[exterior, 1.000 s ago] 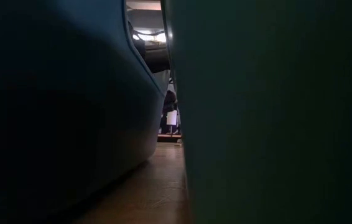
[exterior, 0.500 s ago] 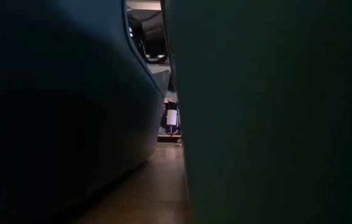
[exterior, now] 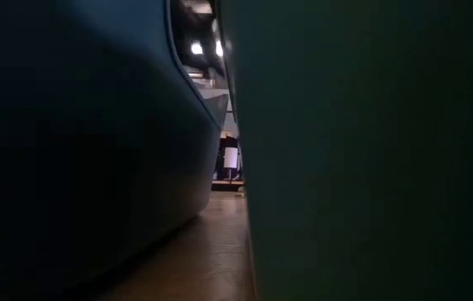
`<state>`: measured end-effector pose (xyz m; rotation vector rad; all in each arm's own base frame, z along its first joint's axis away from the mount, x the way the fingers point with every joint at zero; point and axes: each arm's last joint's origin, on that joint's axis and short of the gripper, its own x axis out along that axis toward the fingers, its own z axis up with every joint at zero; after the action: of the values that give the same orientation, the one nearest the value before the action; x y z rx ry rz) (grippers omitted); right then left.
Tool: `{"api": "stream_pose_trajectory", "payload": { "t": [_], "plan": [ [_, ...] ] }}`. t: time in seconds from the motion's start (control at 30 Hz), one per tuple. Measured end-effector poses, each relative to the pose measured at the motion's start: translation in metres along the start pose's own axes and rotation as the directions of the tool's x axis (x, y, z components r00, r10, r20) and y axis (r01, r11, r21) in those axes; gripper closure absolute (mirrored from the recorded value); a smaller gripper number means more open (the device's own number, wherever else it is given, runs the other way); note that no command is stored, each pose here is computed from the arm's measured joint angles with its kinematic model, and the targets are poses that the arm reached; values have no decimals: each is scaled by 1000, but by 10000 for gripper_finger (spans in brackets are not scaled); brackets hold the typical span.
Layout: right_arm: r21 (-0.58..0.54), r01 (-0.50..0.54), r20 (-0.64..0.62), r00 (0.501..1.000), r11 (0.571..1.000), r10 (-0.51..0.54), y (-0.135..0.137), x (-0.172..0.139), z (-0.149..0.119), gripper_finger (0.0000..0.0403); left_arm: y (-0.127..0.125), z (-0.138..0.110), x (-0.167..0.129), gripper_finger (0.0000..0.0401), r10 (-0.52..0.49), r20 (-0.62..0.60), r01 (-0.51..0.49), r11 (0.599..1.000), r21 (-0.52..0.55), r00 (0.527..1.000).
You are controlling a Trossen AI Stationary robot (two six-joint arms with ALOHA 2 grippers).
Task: Pick and place USB-C Cables
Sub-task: Put the light blue charger cable into the blue container
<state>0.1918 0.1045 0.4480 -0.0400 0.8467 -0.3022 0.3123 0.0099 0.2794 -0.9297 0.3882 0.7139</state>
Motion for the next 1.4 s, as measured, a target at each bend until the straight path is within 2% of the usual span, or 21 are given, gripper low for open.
{"api": "stream_pose_trajectory", "payload": {
  "t": [0.17,0.33,0.43,0.57,0.8,1.03,1.17,1.27,1.4],
  "plan": [
    [-1,11,8,1000,1000,-11,0,0,0,187,-15,-25,-62,398,-139,-95,138,990,-10,986],
    [0,16,11,1000,1000,-16,0,0,0,187,-25,-63,-118,398,-288,-192,266,955,-135,938],
    [2,36,25,999,999,-36,-1,0,1,187,-27,-89,-143,398,-331,-232,281,933,-223,915],
    [16,75,50,996,997,-76,-3,0,2,187,-25,-127,-156,398,-317,-287,230,926,-298,904],
    [59,104,56,993,993,-107,-7,3,5,187,-12,-176,-137,398,-134,-367,15,951,-310,921],
    [83,113,56,991,990,-118,-10,6,7,187,-6,-196,-106,398,17,-422,-129,962,-240,907],
    [89,119,54,991,989,-124,-12,7,8,187,-2,-204,-83,398,104,-481,-203,966,-158,871],
    [87,119,54,991,989,-124,-12,7,8,187,-1,-209,-64,398,143,-519,-228,968,-103,843],
    [86,117,52,991,989,-121,-12,7,8,187,-7,-211,-41,398,105,-568,-188,978,-90,817]
  ]
}}
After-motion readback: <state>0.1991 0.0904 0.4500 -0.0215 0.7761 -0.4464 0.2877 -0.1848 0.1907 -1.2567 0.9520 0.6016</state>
